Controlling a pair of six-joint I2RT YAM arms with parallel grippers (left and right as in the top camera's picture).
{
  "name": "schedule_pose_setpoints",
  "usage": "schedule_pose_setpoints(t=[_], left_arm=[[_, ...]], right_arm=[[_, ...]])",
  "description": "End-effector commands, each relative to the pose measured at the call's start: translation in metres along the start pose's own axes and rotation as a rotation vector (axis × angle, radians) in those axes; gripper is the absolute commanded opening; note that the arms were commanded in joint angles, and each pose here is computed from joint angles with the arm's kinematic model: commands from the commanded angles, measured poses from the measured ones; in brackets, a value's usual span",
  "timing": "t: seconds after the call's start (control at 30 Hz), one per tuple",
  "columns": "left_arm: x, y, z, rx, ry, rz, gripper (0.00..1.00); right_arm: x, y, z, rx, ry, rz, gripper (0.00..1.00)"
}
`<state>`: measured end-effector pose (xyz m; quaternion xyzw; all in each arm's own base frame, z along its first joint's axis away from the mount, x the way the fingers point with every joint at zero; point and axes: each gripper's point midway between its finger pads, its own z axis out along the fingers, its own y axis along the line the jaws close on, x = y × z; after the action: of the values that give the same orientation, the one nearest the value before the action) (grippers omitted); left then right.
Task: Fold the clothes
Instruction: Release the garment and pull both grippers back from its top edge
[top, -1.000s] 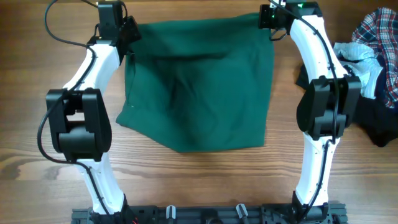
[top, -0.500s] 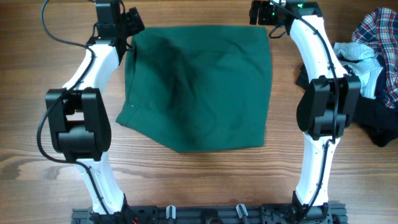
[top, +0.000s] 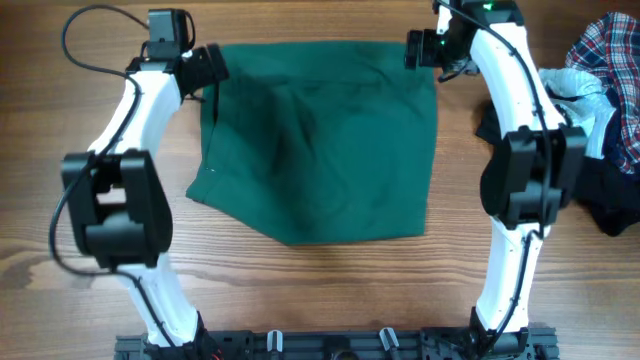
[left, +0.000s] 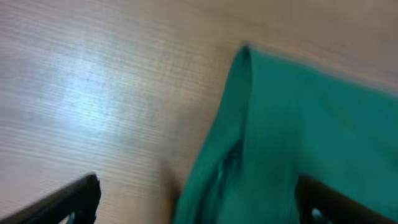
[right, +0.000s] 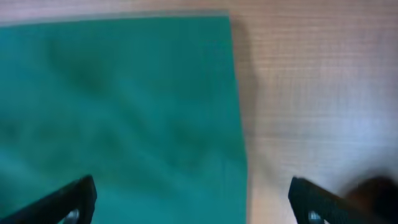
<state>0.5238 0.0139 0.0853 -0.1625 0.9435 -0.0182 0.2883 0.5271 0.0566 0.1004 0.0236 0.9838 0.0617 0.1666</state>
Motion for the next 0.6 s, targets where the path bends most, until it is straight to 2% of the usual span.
schedule_pose_setpoints(t=[0.0, 0.17, 0.33, 0.37, 0.57], left_arm=[[-0.005, -0.010, -0.080, 0.079, 0.011, 0.007, 0.99], [0.042, -0.004, -0.129, 0.088, 0.193, 0.004, 1.00], [0.082, 0.010, -0.147, 0.035, 0.356, 0.002, 0.99], [0.093, 0.014, -0.149, 0.018, 0.406, 0.001, 1.00], [0.110, 0.021, -0.157, -0.008, 0.484, 0.016, 1.00]], right_arm=[[0.011, 0.014, -0.065, -0.070, -0.001, 0.073, 1.00], [0.060, 0.025, -0.082, -0.131, 0.194, 0.098, 1.00], [0.090, 0.034, -0.089, -0.134, 0.312, 0.051, 0.99], [0.102, 0.039, -0.093, -0.130, 0.357, 0.037, 0.97], [0.112, 0.053, -0.116, -0.117, 0.351, 0.008, 0.92]])
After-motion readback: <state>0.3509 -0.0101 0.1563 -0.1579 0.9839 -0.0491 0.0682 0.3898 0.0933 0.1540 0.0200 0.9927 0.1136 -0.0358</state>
